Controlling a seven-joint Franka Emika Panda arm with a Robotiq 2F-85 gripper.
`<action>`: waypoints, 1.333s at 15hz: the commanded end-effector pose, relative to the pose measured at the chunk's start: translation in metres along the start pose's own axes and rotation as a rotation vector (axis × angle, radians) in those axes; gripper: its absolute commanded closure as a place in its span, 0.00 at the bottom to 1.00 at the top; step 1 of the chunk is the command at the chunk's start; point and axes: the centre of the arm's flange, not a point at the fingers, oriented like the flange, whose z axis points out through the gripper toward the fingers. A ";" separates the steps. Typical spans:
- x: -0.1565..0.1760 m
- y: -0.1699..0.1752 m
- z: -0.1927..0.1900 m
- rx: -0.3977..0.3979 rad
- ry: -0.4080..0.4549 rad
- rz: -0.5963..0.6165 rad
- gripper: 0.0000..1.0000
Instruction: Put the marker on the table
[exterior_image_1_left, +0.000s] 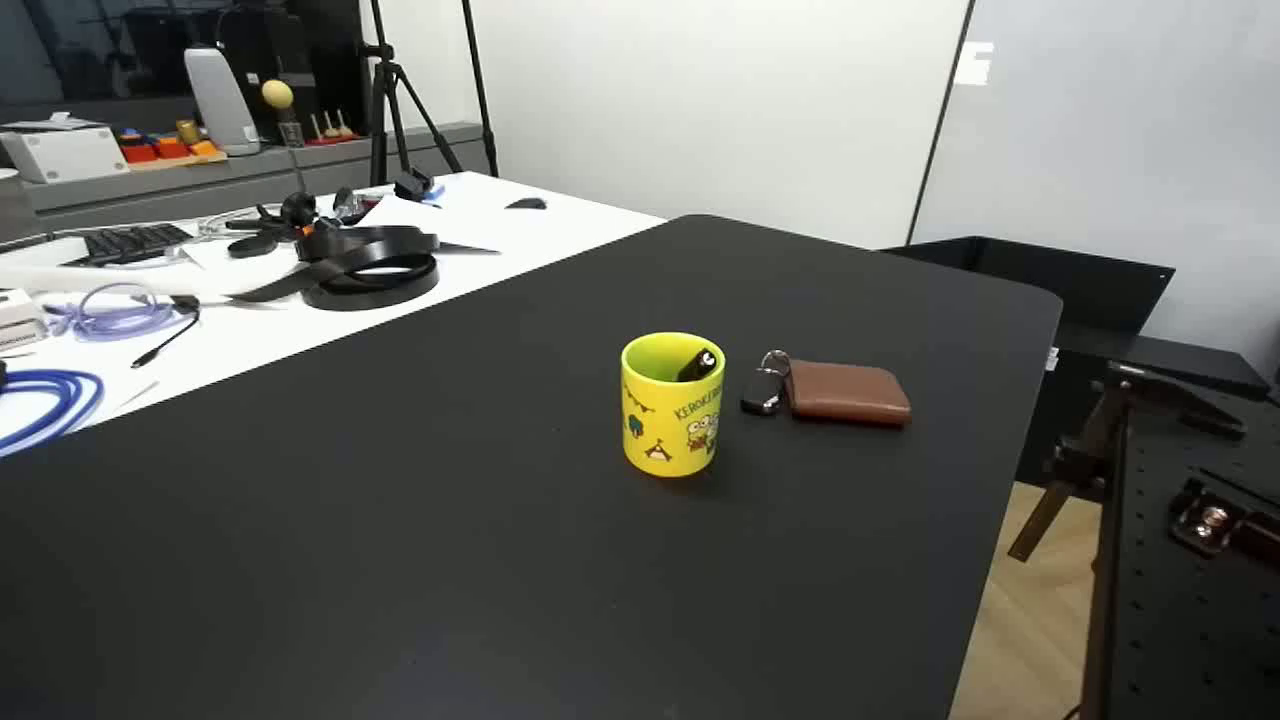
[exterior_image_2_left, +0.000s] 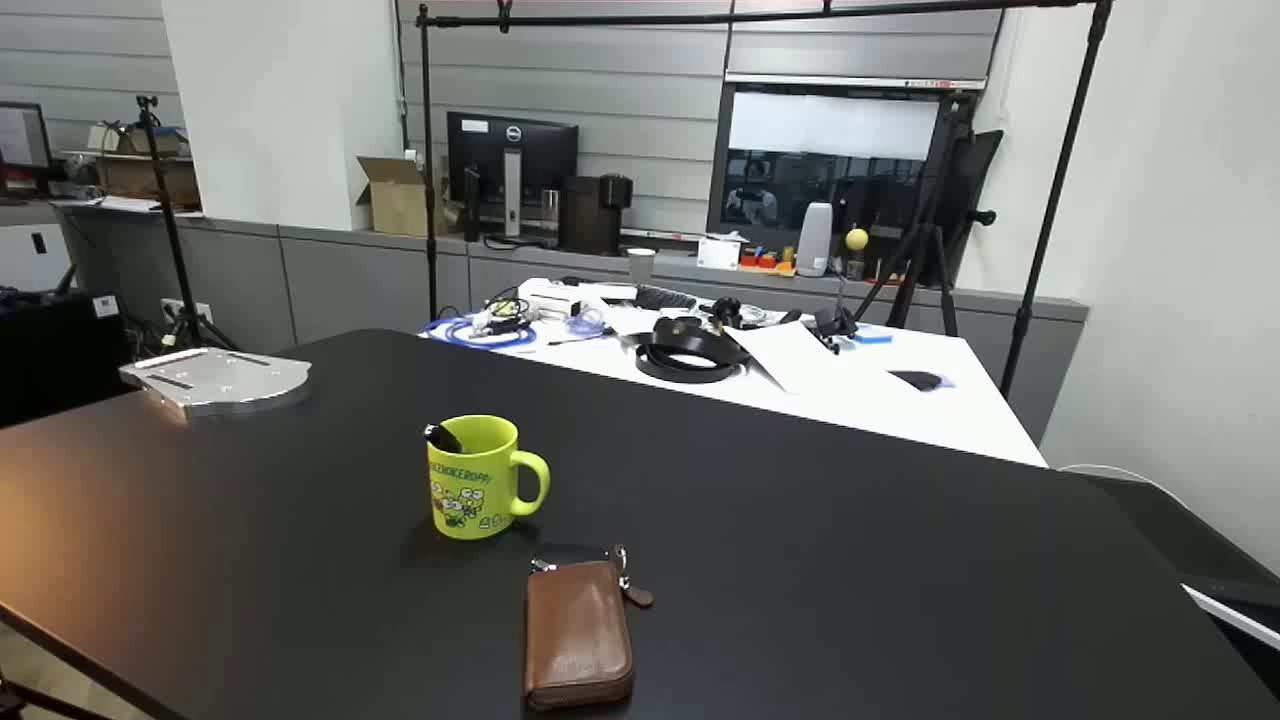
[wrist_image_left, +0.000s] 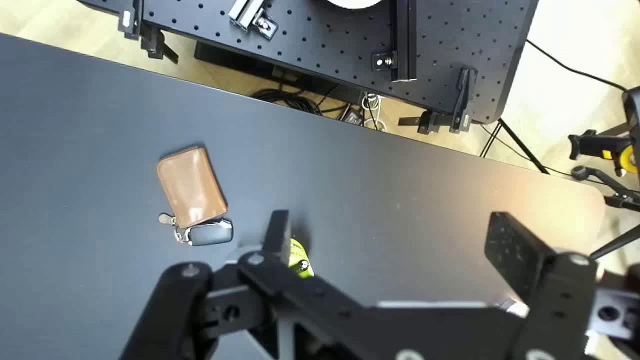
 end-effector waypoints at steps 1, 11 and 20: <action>0.000 0.000 0.000 0.000 0.001 0.000 0.00; 0.000 0.000 -0.001 -0.001 0.003 0.000 0.00; 0.060 0.032 0.023 -0.399 0.217 -0.003 0.00</action>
